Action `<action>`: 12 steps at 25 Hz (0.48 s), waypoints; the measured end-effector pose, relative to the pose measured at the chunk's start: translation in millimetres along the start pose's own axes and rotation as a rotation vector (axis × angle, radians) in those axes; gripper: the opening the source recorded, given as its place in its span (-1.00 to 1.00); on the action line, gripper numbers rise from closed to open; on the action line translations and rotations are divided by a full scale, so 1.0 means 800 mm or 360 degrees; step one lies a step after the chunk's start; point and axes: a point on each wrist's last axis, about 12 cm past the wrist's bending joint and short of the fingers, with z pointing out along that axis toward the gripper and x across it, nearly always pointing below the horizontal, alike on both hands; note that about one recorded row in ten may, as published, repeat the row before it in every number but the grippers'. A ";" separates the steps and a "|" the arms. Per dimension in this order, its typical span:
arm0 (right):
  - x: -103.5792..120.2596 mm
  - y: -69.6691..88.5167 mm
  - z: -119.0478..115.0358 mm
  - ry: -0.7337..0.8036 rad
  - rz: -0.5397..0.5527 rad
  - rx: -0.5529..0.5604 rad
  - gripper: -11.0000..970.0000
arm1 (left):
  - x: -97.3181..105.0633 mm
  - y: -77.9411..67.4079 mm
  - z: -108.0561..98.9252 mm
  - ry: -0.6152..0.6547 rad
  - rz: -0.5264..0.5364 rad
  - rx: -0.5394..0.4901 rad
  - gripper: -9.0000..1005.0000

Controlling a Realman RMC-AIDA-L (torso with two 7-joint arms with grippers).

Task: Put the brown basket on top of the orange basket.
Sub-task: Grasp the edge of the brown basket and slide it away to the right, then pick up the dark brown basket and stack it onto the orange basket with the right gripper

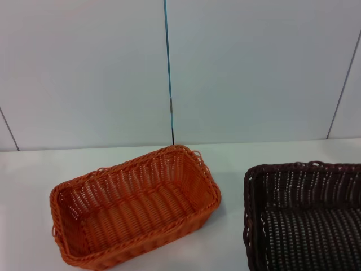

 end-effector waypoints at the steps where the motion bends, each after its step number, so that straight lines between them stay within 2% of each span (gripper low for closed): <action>1: 0.001 -0.002 -0.002 0.0008 -0.0004 0.0008 -0.70 | 0.000 0.000 0.000 0.0001 0.0000 0.0000 0.72; 12: 0.027 -0.032 -0.014 0.0102 -0.0074 0.0083 -0.70 | 0.003 -0.001 -0.001 0.0016 0.0011 0.0015 0.72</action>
